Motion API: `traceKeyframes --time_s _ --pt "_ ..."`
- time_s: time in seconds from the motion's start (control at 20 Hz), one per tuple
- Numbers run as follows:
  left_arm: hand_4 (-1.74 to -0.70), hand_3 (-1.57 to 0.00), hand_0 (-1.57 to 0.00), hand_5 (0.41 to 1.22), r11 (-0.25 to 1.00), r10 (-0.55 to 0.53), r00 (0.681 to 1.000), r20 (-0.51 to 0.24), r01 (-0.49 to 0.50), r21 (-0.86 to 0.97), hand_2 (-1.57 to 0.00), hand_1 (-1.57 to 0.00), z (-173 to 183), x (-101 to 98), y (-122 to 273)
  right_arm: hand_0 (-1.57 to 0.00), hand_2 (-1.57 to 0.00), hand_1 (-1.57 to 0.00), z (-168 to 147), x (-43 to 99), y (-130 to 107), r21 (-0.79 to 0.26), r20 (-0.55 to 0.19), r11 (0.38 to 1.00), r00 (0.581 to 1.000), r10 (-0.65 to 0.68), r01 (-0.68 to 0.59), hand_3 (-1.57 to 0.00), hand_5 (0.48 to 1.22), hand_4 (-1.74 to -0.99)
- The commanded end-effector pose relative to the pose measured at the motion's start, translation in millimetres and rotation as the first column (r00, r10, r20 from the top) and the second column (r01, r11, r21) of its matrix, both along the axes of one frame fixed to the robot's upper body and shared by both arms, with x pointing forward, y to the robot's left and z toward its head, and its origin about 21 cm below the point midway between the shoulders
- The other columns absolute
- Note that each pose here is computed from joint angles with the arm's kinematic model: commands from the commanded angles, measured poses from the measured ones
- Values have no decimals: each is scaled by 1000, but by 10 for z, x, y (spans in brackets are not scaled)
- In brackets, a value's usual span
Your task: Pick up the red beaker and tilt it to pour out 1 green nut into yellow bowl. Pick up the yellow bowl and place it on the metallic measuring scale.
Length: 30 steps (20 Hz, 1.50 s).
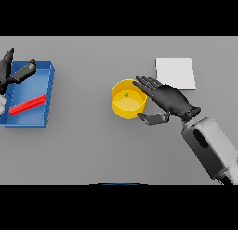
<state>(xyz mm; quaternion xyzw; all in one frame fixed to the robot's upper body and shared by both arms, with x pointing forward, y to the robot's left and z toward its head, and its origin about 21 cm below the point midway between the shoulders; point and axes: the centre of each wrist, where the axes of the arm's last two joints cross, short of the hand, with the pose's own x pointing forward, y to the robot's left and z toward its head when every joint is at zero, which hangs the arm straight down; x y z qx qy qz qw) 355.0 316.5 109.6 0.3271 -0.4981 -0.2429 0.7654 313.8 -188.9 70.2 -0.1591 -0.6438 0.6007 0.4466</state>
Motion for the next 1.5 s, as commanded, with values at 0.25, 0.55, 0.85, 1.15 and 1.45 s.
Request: traceKeyframes --time_s 0.25,0.55,0.85,1.15,1.45 --pt "-796 1 1 717 1000 9 1000 -4 -9 17 1 1 -1 20 7 1 1 1 -13 191 153 -133 -54 980 988 141 -147 1 683 -1269" --pt "-795 1 1 729 1000 4 1000 -6 -4 18 1 1 -20 36 22 1 1 1 -105 362 355 -193 -123 953 970 211 -232 1 682 -1243" --pt "-798 1 1 735 1000 4 1000 -4 -4 16 1 1 -22 64 39 1 1 1 -199 435 430 -284 -197 924 959 205 -256 1 671 -1295" --pt "-793 1 1 731 1000 5 1000 -6 -5 30 1 1 2 76 80 1 1 1 -217 449 561 -354 -224 890 950 216 -286 1 713 -1304" --pt "-793 1 1 723 1000 -3 1000 7 3 16 1 1 48 51 78 -508 -388 -437 -260 457 612 -397 -224 870 950 218 -293 -359 964 -1425"
